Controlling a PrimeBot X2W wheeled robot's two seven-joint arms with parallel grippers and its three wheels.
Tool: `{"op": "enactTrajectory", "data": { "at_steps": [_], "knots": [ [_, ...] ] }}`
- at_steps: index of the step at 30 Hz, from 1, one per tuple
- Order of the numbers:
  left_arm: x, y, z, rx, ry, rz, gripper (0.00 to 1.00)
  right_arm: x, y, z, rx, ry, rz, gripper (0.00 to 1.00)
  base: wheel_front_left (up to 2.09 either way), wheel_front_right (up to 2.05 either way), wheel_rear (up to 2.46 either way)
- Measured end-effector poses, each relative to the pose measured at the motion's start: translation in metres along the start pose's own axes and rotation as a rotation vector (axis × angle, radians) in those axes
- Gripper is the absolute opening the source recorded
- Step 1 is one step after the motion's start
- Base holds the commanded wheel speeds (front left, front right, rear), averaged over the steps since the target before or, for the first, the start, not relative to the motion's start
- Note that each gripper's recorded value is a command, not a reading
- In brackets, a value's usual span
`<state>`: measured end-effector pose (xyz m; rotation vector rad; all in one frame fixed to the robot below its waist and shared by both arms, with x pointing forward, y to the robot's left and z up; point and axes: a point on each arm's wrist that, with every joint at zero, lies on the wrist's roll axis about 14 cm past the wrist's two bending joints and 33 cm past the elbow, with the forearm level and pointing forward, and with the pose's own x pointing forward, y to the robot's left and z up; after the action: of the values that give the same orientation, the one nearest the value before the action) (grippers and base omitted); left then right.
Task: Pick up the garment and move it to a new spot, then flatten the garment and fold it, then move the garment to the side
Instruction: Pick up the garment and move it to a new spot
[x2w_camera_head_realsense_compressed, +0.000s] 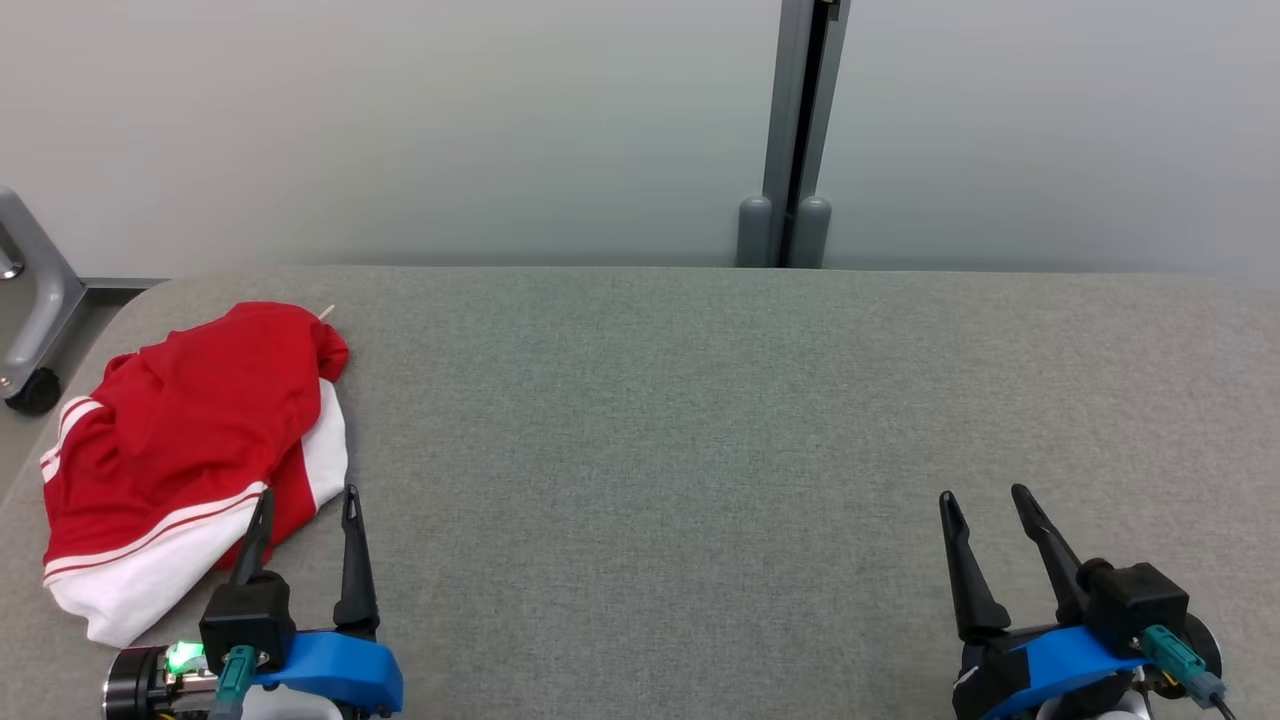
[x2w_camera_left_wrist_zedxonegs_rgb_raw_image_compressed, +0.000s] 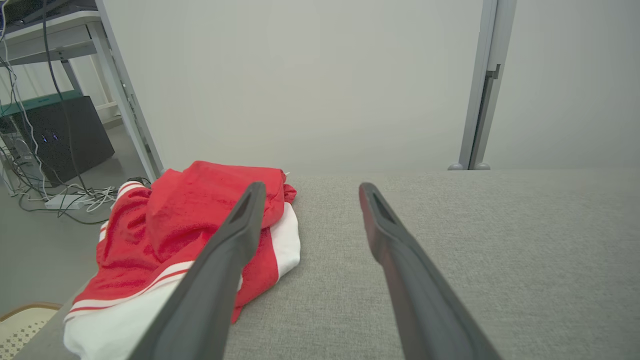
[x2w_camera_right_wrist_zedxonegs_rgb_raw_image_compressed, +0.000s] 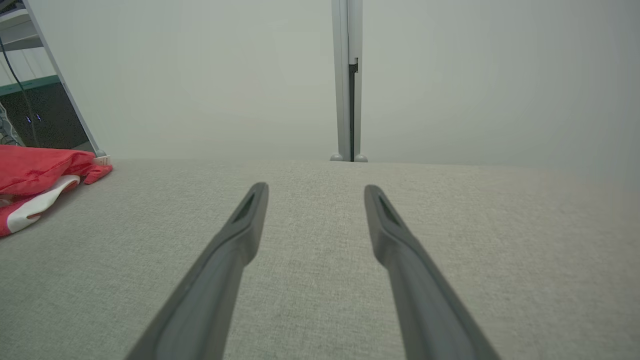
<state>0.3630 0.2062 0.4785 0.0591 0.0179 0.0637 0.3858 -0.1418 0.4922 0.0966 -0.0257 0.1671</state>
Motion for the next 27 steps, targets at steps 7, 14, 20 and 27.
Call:
{"op": "enactTrajectory", "data": {
  "at_steps": [7, 14, 20, 27],
  "knots": [
    [-0.006, 0.024, 0.001, 0.010, -0.002, 0.069, 1.00, 0.009, 0.018, -0.005, 0.005, 0.012, 0.055, 1.00, 0.00, 0.00, 0.00],
    [-0.022, 0.056, 0.002, 0.011, -0.004, 0.167, 1.00, 0.021, 0.045, -0.008, 0.012, 0.022, 0.134, 1.00, 0.00, 0.00, 0.00],
    [-0.042, 0.081, 0.001, 0.009, -0.002, 0.246, 1.00, 0.031, 0.072, -0.012, 0.017, 0.032, 0.213, 1.00, 0.00, 0.00, 0.00],
    [-0.065, 0.108, -0.004, 0.010, 0.017, 0.336, 1.00, 0.044, 0.105, -0.017, 0.023, 0.043, 0.306, 1.00, 0.00, 0.00, 0.00]
  ]
}}
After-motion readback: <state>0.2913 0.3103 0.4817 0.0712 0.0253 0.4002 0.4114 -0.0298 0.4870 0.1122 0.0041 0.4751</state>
